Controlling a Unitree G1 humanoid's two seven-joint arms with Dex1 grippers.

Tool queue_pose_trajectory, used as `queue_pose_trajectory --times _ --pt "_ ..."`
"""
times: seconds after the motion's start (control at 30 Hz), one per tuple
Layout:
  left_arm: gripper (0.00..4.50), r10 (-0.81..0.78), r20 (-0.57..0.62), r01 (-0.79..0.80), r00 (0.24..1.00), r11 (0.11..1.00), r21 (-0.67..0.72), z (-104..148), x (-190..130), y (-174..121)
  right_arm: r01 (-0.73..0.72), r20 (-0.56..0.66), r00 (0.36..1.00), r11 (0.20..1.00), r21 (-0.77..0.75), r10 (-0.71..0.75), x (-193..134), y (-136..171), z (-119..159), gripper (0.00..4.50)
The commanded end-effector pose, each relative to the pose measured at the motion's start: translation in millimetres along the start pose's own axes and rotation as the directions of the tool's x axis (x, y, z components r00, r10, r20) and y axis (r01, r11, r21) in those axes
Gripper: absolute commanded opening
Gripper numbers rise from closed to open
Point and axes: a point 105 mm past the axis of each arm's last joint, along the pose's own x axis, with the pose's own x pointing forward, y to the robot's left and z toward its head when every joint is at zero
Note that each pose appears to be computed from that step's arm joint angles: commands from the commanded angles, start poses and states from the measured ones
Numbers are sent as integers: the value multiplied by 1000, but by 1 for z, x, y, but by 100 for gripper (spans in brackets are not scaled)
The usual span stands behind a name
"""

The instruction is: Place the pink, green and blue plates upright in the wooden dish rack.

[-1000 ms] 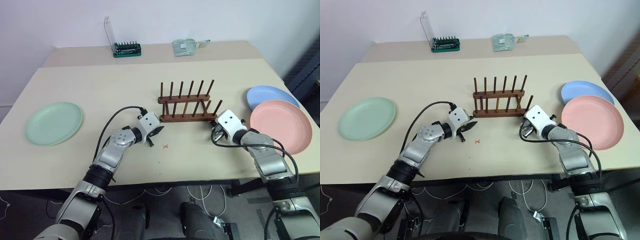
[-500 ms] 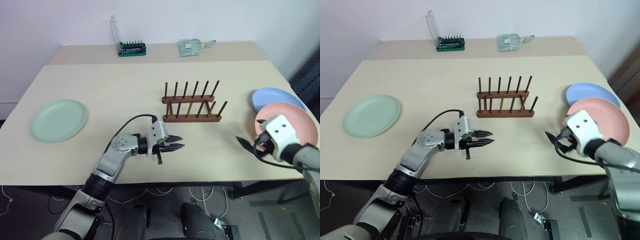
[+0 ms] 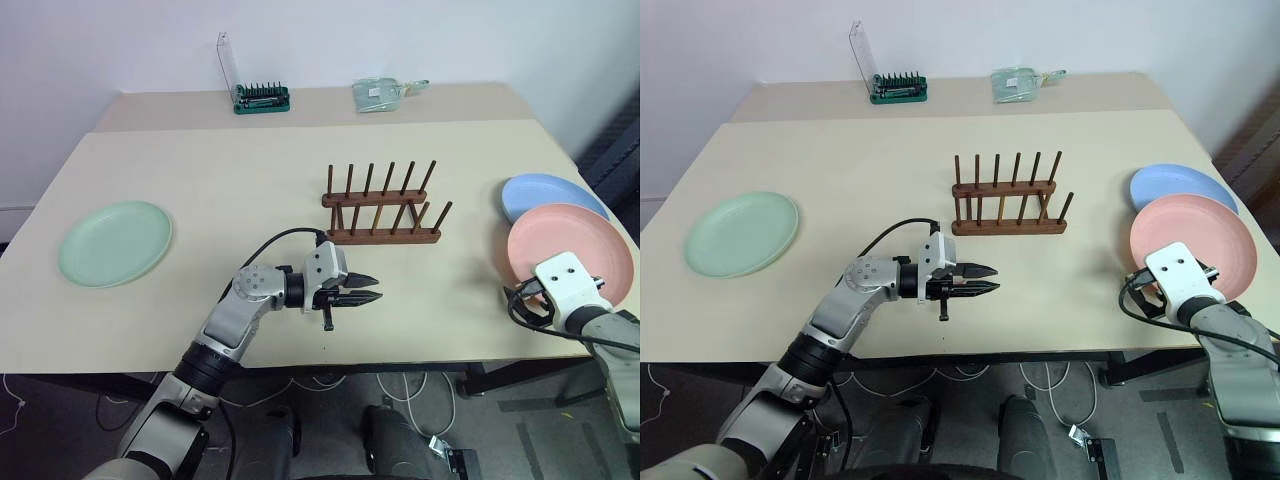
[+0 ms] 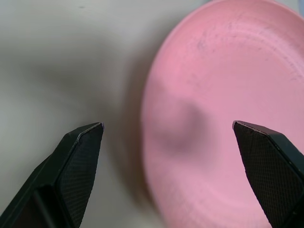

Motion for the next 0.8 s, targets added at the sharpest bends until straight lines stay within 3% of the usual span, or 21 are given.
queue_pose_trajectory --times 0.03,0.23,0.27,0.6,0.7,0.8 --pt "105 20 24 -21 1000 999 35 10 -2 1 20 9 1000 999 -26 -20 3 -1 1 322" --pt "105 22 27 -23 999 999 29 10 -1 0 4 22 1000 1000 -28 -3 1 8 5 23" --pt "105 21 27 -22 999 999 30 11 -1 0 3 24 1000 1000 -30 -2 -1 9 5 4" --pt "105 -3 28 2 1000 999 32 10 3 0 -10 89 996 984 -176 26 -33 -2 35 4" --pt "105 -5 30 4 1000 999 36 10 5 1 -52 205 973 970 -237 102 -46 -5 69 4" --pt "105 -2 31 0 1000 999 38 9 5 2 -103 382 906 971 -217 182 -62 -8 116 4"
